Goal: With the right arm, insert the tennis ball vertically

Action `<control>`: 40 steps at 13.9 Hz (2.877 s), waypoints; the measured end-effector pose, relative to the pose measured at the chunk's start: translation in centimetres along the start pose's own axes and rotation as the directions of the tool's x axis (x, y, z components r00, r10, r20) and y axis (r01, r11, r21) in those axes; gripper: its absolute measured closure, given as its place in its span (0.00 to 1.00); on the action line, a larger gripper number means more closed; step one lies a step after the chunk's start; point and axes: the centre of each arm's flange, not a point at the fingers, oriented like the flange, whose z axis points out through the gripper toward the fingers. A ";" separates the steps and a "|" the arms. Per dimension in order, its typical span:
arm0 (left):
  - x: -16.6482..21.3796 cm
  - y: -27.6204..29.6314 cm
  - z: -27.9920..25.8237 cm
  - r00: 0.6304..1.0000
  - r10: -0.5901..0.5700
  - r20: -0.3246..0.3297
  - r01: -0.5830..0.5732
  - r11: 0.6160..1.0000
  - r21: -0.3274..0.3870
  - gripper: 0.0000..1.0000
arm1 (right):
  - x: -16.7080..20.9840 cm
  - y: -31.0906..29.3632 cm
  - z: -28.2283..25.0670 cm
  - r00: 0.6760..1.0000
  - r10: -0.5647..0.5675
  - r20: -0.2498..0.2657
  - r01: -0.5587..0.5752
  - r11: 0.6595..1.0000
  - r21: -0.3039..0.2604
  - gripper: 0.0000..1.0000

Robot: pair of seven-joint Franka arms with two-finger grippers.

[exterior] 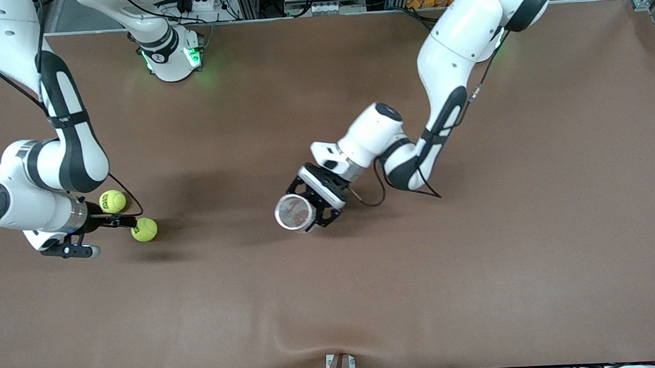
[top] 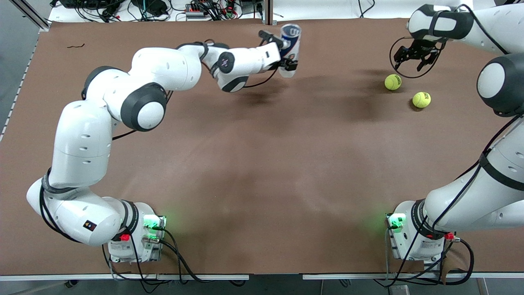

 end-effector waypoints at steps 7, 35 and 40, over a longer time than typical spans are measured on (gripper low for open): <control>-4.5 -4.9 -0.3 0.989 0.147 0.022 -0.147 0.989 -0.018 0.30 | 0.5 -1.9 4.0 1.000 -0.027 0.016 0.027 1.000 -0.007 0.00; -6.8 -7.3 -0.9 0.959 0.280 0.051 -0.278 0.959 -0.055 0.25 | -2.8 -35.6 -17.8 0.760 0.637 0.124 -0.634 0.687 0.355 0.34; -6.8 -7.3 -0.9 0.959 0.279 0.050 -0.277 0.959 -0.055 0.25 | -5.8 -44.7 -15.8 0.690 0.701 0.182 -0.695 0.570 0.439 0.34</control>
